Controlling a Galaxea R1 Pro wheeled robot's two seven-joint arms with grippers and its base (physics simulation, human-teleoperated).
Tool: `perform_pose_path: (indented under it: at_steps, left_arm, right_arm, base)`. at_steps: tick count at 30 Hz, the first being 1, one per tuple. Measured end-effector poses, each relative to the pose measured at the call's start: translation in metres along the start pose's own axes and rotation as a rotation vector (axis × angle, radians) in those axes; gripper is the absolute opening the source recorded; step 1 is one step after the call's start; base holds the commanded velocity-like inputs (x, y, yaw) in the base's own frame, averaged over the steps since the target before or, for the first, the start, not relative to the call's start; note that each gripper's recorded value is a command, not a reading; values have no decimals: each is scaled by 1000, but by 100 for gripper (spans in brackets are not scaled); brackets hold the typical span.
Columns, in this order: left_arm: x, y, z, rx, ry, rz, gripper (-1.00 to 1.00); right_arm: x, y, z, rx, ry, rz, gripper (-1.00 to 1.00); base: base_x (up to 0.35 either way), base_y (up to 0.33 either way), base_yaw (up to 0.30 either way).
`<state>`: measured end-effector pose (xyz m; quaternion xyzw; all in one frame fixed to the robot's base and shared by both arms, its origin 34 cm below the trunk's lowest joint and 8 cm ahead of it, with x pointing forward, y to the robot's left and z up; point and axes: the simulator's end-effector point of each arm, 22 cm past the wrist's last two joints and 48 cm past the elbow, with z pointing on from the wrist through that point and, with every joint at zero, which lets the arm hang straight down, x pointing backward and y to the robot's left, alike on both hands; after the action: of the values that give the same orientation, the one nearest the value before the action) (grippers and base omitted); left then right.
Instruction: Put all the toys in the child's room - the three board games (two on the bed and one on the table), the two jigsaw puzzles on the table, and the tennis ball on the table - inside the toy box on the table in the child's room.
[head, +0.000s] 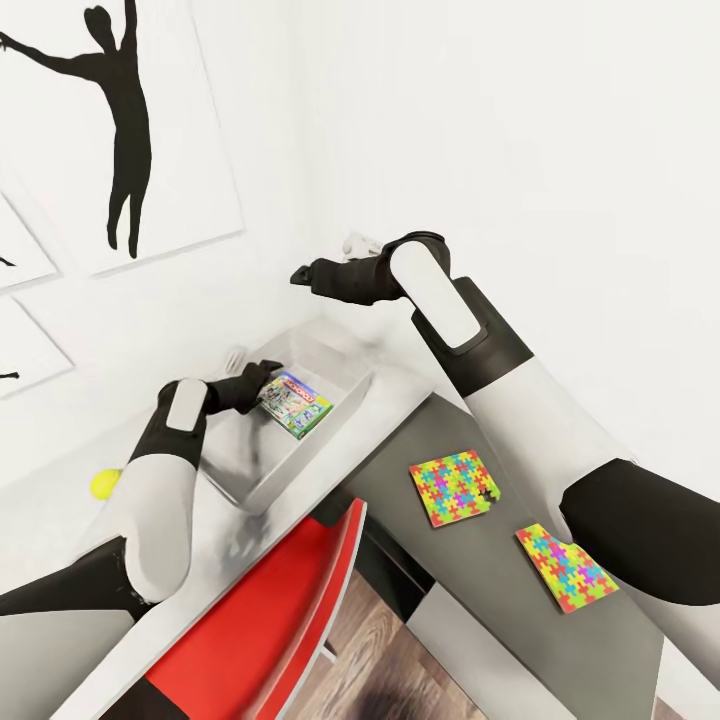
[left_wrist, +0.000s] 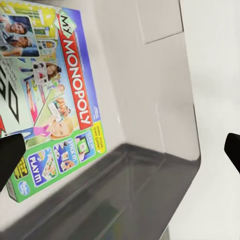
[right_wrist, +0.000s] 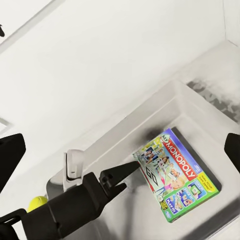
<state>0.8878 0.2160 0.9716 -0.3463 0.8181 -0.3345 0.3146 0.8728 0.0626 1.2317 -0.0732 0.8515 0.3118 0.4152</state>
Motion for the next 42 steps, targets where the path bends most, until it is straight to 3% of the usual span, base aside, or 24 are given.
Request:
perform_pose_path:
  at_steps: [13, 33, 42]
  left_arm:
    - [-14, -16, -12, 27, -24, 22, 100]
    - [-16, -36, -30, 55, -2, 41, 100]
    - [-22, -41, -39, 61, -10, 47, 100]
  right_arm:
    - [-4, 4, -4, -1, -8, -5, 100]
    - [-17, 18, -21, -5, -34, -24, 100]
    - [-23, 25, -28, -6, -46, -33, 100]
  base:
    - [-9, 0, 0]
    - [-3, 0, 0]
    - [-160, 0, 0]
